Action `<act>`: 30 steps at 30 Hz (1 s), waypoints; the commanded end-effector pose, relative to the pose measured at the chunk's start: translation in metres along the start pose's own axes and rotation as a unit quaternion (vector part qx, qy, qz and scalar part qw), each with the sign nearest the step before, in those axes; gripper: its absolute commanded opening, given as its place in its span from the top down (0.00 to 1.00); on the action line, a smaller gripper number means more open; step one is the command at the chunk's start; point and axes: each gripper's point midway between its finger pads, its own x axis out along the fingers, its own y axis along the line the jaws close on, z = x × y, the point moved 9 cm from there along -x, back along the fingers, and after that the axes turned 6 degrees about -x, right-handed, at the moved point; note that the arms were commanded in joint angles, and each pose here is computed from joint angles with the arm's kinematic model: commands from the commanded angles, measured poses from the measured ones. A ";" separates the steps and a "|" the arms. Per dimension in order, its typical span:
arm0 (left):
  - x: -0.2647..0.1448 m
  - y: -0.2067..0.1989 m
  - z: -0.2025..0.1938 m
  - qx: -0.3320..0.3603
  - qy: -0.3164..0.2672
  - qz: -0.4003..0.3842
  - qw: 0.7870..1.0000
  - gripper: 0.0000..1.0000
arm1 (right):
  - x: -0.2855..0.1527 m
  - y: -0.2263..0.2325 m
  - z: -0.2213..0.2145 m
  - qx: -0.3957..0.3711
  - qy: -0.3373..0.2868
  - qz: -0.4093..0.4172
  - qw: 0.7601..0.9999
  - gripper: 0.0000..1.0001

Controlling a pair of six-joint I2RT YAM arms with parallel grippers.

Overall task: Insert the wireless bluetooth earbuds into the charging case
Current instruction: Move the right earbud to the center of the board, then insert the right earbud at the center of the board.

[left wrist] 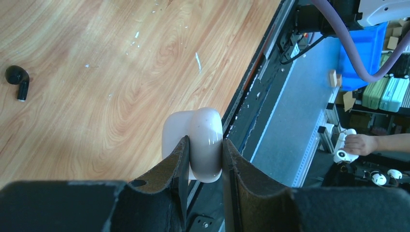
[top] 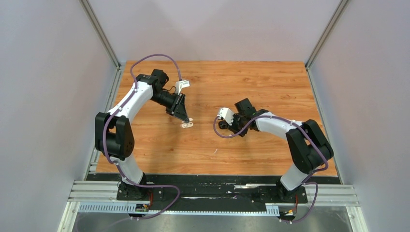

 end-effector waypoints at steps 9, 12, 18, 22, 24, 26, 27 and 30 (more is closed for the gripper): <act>0.000 -0.002 0.007 0.002 -0.013 -0.016 1.000 1.00 | -0.005 0.033 0.010 0.003 0.010 0.025 1.000 0.71; -0.001 -0.002 0.006 0.003 -0.011 -0.016 1.000 1.00 | -0.007 0.029 0.015 -0.003 0.008 0.019 1.000 0.71; 0.002 0.002 0.006 -0.003 -0.009 -0.015 1.000 1.00 | -0.011 0.028 0.015 0.013 -0.003 0.032 0.999 0.70; 0.002 0.002 0.007 -0.003 -0.008 -0.015 1.000 1.00 | -0.017 0.030 0.008 -0.016 -0.040 0.085 0.995 0.70; 0.002 0.002 0.006 -0.004 -0.004 -0.015 1.000 1.00 | -0.018 0.028 0.003 -0.069 -0.055 0.088 0.992 0.70; 0.002 0.003 0.006 -0.003 0.000 -0.016 1.000 1.00 | -0.020 0.026 -0.002 -0.115 -0.074 0.083 0.987 0.70; 0.002 0.003 0.006 -0.003 0.002 -0.016 1.000 1.00 | -0.020 0.024 -0.004 -0.137 -0.081 0.077 0.984 0.69; 0.002 0.004 0.006 -0.003 0.004 -0.016 1.000 1.00 | -0.019 0.016 -0.008 -0.176 -0.096 0.065 0.977 0.64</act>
